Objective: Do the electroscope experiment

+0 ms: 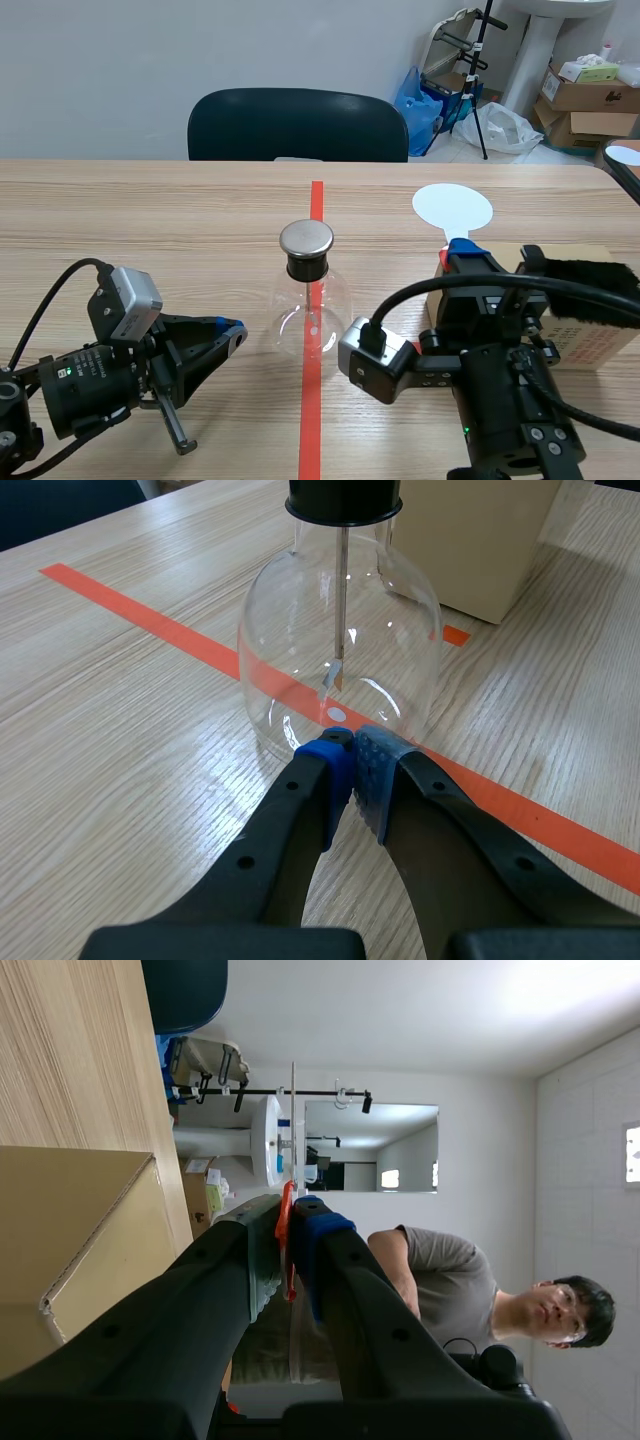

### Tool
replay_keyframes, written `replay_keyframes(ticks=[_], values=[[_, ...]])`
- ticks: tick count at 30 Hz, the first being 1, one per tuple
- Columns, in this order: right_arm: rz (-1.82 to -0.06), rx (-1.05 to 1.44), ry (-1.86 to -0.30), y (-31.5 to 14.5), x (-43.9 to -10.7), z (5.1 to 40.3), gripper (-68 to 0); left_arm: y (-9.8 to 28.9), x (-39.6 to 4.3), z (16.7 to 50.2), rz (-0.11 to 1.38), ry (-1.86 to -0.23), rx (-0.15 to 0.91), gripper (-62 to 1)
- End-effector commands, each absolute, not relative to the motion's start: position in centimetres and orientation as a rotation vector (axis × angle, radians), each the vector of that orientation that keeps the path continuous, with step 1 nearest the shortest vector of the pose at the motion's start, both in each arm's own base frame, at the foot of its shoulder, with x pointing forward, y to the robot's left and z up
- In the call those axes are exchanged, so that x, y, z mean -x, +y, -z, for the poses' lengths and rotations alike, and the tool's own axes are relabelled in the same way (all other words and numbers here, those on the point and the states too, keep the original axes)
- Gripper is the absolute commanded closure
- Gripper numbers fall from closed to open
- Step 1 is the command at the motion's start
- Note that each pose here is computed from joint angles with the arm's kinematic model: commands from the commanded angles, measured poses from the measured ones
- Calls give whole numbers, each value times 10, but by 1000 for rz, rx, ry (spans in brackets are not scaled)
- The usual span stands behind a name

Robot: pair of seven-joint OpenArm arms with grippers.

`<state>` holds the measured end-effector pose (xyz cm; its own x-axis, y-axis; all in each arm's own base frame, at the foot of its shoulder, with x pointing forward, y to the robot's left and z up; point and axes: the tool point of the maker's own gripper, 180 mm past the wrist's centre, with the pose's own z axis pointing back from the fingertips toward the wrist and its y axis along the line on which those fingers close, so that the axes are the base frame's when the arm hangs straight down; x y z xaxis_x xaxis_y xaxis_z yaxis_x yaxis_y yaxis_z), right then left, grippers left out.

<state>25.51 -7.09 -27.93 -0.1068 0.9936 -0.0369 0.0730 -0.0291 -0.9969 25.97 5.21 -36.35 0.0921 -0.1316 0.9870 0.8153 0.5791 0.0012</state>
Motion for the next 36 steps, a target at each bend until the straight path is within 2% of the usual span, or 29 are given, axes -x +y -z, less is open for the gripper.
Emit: replay_keyframes(ticks=[1,36], values=[[-1262,1252,-1351,-72,-258,271,-9,49,-263,352,784,-1333,684,-32],[-1246,1265,-1330,-81,-255,273,-11,49,-263,352,784,-1333,683,-32]])
